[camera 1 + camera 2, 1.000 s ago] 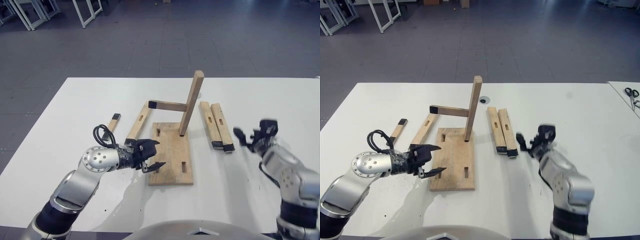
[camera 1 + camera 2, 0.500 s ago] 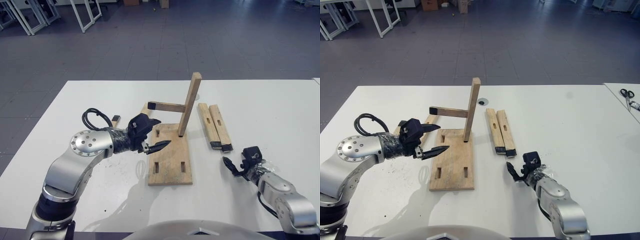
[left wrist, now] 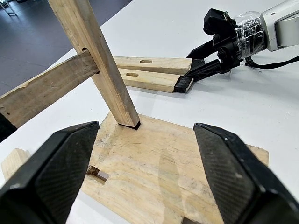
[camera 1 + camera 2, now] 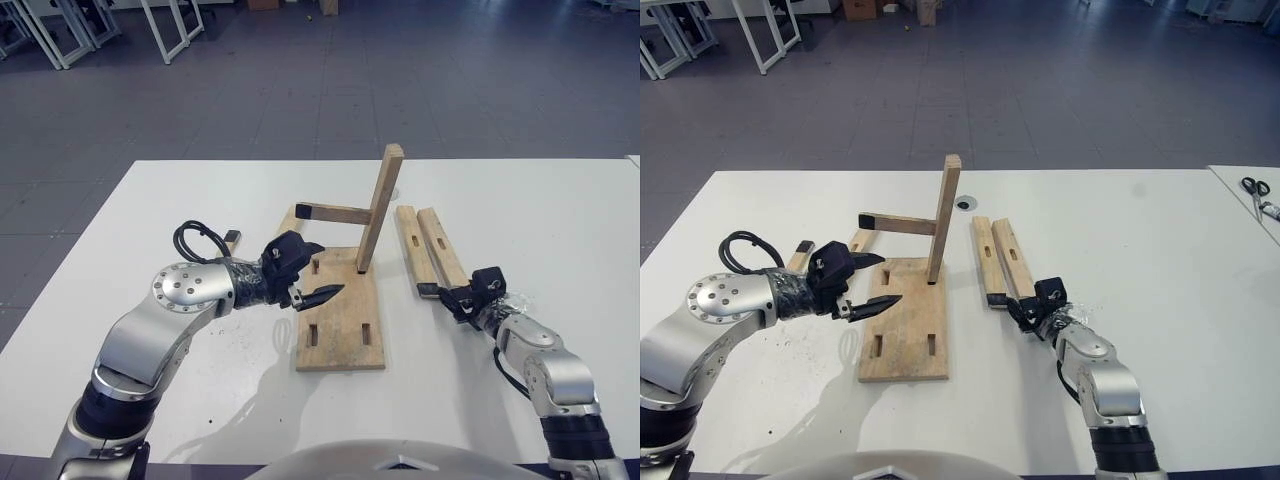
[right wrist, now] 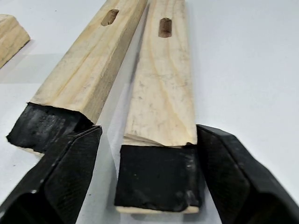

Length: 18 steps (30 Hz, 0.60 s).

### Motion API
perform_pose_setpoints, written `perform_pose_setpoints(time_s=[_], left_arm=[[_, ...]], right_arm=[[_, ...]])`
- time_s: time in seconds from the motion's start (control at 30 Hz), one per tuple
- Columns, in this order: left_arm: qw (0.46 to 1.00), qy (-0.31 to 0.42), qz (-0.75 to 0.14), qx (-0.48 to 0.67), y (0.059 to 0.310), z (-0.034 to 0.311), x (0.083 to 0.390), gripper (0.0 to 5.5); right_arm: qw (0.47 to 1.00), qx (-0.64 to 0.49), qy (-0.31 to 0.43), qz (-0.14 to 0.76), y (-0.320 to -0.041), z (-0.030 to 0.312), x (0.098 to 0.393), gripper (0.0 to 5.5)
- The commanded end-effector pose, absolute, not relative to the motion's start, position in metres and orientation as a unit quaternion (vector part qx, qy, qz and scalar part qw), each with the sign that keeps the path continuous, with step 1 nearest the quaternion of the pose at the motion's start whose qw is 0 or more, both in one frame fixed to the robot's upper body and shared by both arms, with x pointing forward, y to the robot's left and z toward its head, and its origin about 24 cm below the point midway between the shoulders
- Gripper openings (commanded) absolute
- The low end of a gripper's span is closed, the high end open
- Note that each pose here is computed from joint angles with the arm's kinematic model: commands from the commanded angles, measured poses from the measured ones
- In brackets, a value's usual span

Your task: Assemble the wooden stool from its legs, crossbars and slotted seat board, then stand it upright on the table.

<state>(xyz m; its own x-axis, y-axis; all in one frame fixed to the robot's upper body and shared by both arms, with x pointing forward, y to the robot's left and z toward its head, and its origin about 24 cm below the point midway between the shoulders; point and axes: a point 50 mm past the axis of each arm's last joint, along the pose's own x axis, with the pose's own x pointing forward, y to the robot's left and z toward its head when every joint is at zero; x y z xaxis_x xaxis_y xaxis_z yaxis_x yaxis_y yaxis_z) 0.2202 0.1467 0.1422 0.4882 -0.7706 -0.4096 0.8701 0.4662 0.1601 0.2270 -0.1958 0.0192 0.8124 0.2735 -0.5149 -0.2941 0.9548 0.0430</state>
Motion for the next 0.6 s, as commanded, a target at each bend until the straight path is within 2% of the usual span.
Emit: perform_pose_setpoints(time_s=[0.03,0.17,0.23,0.3,0.4,0.43,0.5,0.53,0.57,0.6], left_arm=[[0.853,0.137,-0.475,0.168,0.146,0.143,0.223,3.75],[0.857,0.137,-0.47,0.163,0.145,0.141,0.223,3.75],[0.861,0.135,-0.466,0.151,0.144,0.141,0.223,3.75],[0.872,0.127,-0.458,0.117,0.146,0.145,0.224,3.75],[0.885,0.117,-0.45,0.034,0.157,0.154,0.23,3.75],[0.878,0.114,-0.465,-0.031,0.161,0.161,0.231,3.75],[0.823,0.1,-0.533,-0.171,0.165,0.174,0.225,3.75],[0.792,0.098,-0.559,-0.222,0.166,0.177,0.222,3.75],[0.768,0.103,-0.576,-0.26,0.165,0.177,0.221,3.75],[0.749,0.107,-0.588,-0.288,0.164,0.177,0.221,3.75]], right_arm=[[0.926,0.016,0.356,0.123,-0.202,-0.012,0.212,2.91],[0.935,0.019,0.349,0.065,-0.218,-0.015,0.22,2.19],[0.947,0.03,0.318,0.044,-0.222,-0.006,0.229,2.02],[0.971,0.044,0.233,0.032,-0.23,0.028,0.25,2.02],[0.995,0.056,0.075,0.037,-0.24,0.11,0.279,2.02],[0.992,0.103,0.01,0.069,-0.235,0.147,0.287,2.02],[0.944,0.208,-0.094,0.237,-0.207,0.217,0.285,2.02],[0.904,0.236,-0.103,0.342,-0.193,0.234,0.274,2.02],[0.866,0.253,-0.085,0.422,-0.184,0.236,0.262,2.02],[0.842,0.265,-0.06,0.466,-0.179,0.231,0.255,2.02]])
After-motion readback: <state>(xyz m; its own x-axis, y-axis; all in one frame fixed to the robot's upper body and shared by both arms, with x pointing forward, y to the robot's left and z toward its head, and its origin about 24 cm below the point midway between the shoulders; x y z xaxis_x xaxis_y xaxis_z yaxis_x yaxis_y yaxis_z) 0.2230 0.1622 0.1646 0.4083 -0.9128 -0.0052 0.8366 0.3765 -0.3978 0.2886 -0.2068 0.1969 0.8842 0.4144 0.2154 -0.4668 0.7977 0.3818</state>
